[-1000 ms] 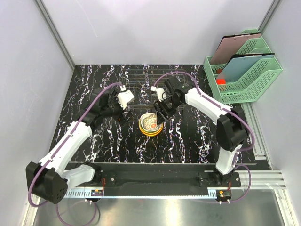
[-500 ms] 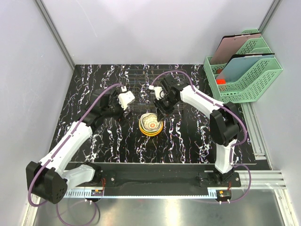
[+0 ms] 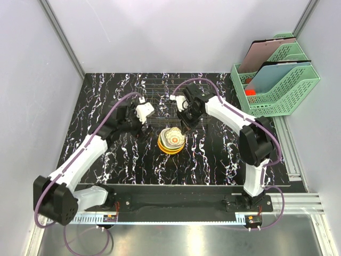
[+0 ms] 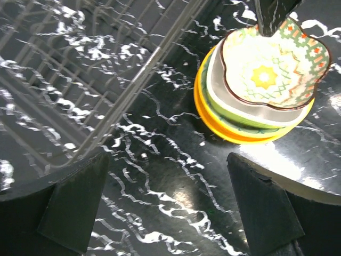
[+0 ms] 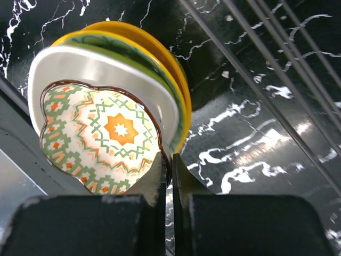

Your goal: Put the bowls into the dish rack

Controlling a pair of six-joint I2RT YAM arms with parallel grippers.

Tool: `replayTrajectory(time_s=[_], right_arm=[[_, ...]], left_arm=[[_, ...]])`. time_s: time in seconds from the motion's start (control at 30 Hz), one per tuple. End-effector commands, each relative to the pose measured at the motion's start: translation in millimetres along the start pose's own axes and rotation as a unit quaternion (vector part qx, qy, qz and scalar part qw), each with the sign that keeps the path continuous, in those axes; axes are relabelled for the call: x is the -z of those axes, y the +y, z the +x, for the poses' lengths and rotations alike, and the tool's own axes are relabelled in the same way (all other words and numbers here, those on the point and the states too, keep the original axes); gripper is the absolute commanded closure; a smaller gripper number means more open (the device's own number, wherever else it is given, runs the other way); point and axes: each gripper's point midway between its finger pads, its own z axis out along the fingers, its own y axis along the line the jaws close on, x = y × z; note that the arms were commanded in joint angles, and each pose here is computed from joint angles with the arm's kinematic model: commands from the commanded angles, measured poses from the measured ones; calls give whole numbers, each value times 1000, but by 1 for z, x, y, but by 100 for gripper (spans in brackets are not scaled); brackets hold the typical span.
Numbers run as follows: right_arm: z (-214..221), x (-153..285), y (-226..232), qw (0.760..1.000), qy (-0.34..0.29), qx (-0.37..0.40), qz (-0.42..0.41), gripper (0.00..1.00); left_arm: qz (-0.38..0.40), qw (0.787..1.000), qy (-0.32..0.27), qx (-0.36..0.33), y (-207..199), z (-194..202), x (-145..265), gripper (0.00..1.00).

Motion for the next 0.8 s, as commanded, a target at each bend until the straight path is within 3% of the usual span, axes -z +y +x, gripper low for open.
replayTrajectory(time_s=[0.0, 0.3, 0.77], right_arm=[[-36, 57, 10, 995, -75, 48, 38, 100], [-56, 91, 17, 989, -116, 72, 65, 100], [-67, 100, 18, 984, -129, 82, 95, 100]], left_arm=[[26, 998, -48, 30, 1, -42, -6, 1], [53, 995, -71, 43, -2, -76, -10, 1], [68, 988, -63, 121, 0, -104, -32, 1]])
